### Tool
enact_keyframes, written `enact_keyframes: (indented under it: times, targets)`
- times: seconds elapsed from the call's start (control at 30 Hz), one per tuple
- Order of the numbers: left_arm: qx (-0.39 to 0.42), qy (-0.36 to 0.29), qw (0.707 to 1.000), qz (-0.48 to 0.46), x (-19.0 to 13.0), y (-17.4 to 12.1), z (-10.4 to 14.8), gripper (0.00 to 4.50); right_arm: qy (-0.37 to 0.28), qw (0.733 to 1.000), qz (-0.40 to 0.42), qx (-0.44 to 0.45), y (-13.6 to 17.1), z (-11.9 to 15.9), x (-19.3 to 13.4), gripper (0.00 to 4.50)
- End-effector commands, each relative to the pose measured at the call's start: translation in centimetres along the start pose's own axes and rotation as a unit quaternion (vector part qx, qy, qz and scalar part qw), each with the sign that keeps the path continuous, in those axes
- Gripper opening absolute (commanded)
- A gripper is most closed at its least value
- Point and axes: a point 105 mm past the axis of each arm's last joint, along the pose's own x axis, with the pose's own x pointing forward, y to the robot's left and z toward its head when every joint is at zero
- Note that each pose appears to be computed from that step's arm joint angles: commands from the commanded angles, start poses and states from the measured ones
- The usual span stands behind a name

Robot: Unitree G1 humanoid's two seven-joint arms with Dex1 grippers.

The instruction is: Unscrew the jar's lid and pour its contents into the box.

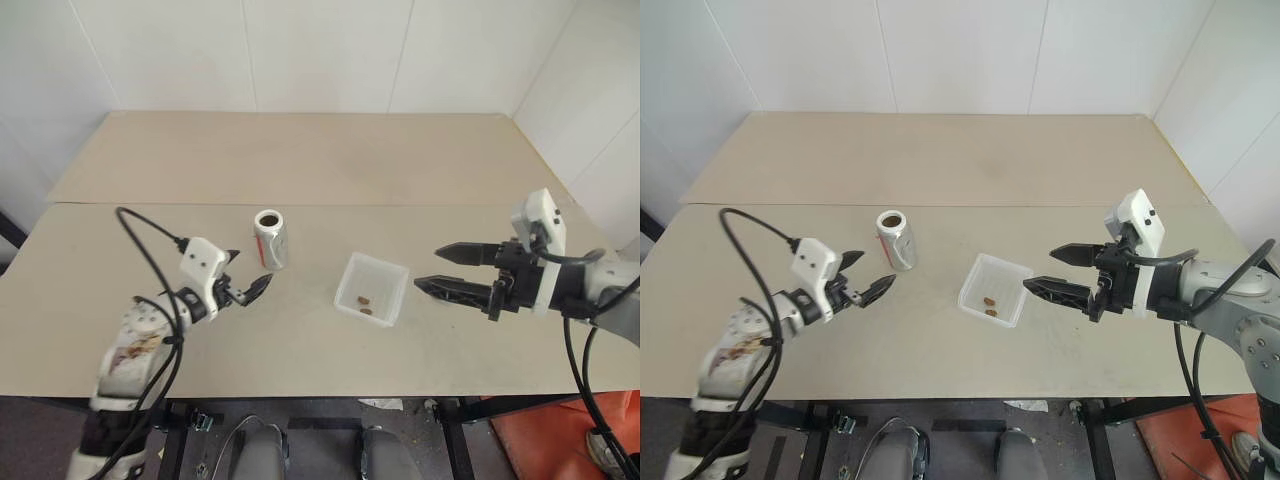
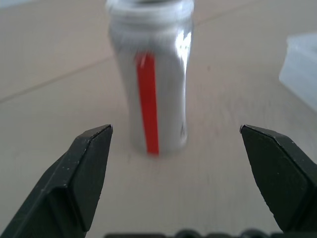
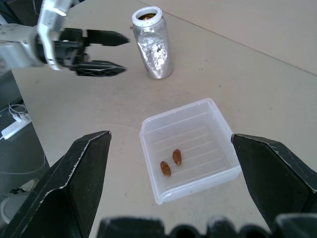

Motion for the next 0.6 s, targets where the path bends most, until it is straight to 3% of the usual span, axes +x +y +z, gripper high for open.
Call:
enact_keyframes:
  times: [0.03, 0.27, 0.37, 0.6]
  targets:
    - [0.059, -0.042, 0.996, -0.052, -3.1, -0.9, 3.4, 4.48, -0.012, 0.999, -0.013, -0.038, 0.1, 1.0, -0.9, 4.50]
    - [0.127, -0.073, 0.975, -0.165, -8.6, 1.7, 6.5, 4.48, -0.027, 0.998, -0.001, -0.055, 0.3, 0.8, -1.1, 4.50]
    - [0.105, -0.080, 0.980, -0.150, -8.6, 2.8, 6.9, 4.48, -0.037, 0.998, 0.009, -0.054, 0.8, 1.0, -0.8, 4.50]
    - [0.075, -0.081, 0.985, -0.134, -8.1, 1.9, 6.1, 4.48, -0.034, 0.998, 0.006, -0.051, 1.0, 0.6, -0.4, 4.50]
